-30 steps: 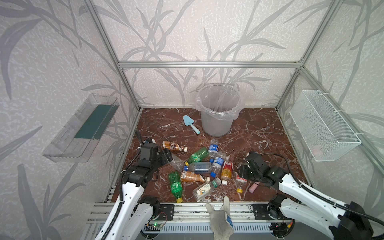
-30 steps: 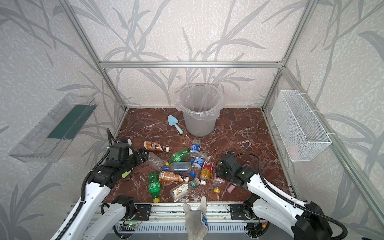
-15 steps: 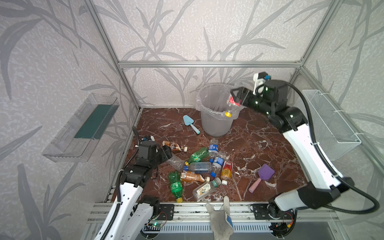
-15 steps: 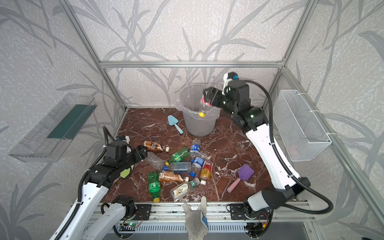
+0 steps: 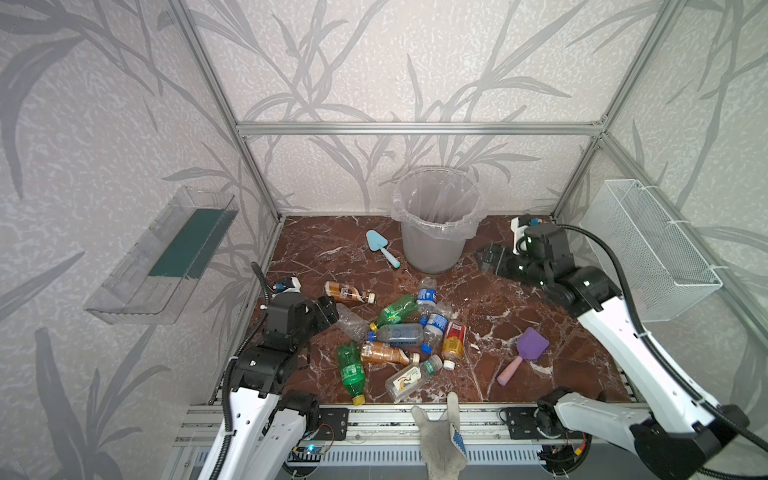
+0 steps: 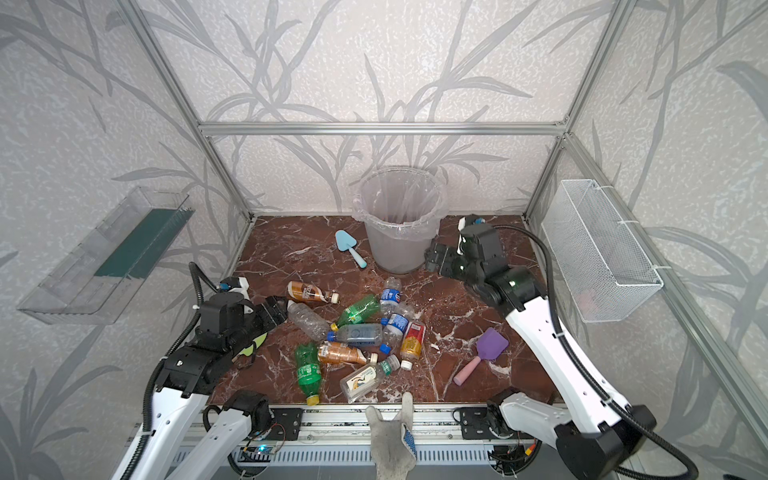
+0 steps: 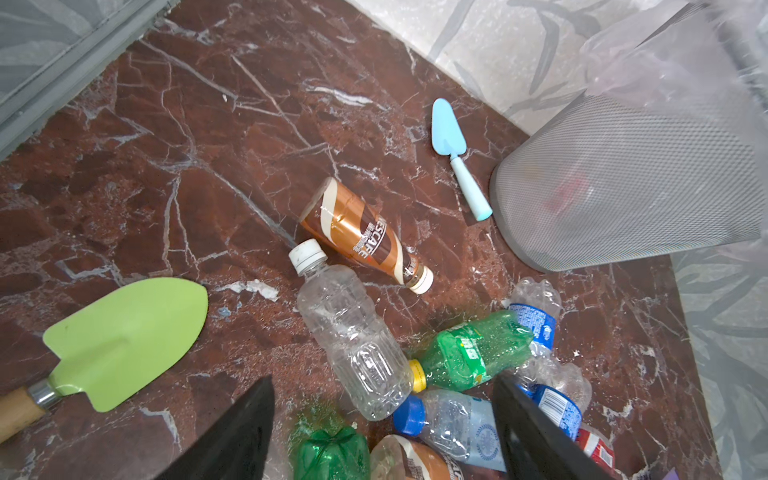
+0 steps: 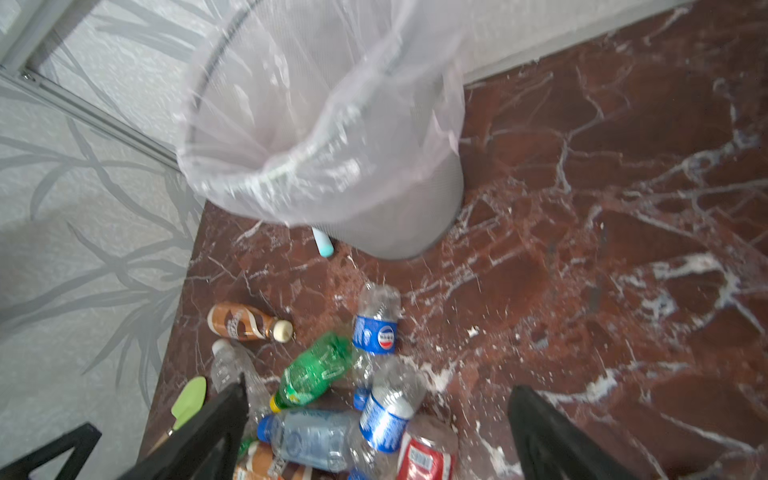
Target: Throw the plastic bottles in the bin
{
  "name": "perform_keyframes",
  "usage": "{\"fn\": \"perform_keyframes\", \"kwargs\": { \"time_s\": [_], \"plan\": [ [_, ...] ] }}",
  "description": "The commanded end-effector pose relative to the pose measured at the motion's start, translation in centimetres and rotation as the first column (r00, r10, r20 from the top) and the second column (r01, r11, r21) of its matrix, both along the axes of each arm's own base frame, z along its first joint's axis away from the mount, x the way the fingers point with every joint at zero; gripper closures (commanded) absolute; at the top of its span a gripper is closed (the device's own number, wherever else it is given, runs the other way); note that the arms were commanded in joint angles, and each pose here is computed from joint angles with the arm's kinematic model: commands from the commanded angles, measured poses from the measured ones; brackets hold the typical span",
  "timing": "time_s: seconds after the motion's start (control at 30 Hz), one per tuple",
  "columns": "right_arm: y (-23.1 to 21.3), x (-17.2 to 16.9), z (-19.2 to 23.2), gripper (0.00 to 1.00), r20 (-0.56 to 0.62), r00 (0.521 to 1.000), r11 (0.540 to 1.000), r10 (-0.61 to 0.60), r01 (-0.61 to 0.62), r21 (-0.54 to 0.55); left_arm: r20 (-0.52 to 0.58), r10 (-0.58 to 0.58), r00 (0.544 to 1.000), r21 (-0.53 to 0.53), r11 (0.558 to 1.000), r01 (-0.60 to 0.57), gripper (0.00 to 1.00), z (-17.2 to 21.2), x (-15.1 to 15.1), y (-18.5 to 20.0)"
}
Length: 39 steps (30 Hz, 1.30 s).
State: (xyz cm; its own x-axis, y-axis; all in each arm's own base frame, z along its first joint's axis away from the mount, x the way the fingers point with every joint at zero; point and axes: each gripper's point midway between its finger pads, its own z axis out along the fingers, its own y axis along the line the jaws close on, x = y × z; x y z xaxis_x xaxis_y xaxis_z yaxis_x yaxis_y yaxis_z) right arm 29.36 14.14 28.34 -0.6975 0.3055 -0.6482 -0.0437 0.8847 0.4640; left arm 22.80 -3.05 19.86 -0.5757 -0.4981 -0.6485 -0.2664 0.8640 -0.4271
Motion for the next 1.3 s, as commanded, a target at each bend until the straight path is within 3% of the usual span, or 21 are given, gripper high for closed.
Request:
{"fn": "perform_keyframes", "kwargs": {
  "time_s": [0.0,0.2,0.43,0.87,1.17,1.27],
  "plan": [
    [-0.4,-3.0,-4.7,0.04,-0.085,0.996,1.0,0.012,-0.011,0.014,-0.042,0.007,0.999,-0.015,1.0,-0.008,0.19,-1.4,-0.1,-0.2],
    [-0.9,-7.2,-11.6,0.05,-0.212,0.977,0.998,0.028,-0.016,0.06,-0.097,0.001,0.995,-0.04,0.999,-0.005,0.19,-2.9,0.4,-0.8],
    [0.7,-8.4,-15.2,0.06,-0.259,0.964,0.995,0.063,-0.039,0.097,-0.147,0.0,0.989,-0.041,0.999,-0.007,0.19,-4.3,0.8,-1.0],
    [2.5,-8.3,-17.0,0.06,-0.28,0.956,0.994,0.088,-0.068,0.08,-0.234,0.055,0.971,-0.028,0.998,-0.063,0.2,-7.0,-0.2,-0.3],
    [1.8,-8.3,-16.9,0.06,-0.26,0.964,0.997,0.061,-0.045,0.067,-0.293,0.093,0.951,-0.134,0.981,-0.138,0.19,-8.4,0.5,-1.5],
    [1.9,-8.2,-16.7,0.06,-0.254,0.965,0.996,0.066,-0.05,0.067,-0.314,0.121,0.942,-0.144,0.974,-0.173,0.12,-8.9,0.6,-1.5]
  ]
}}
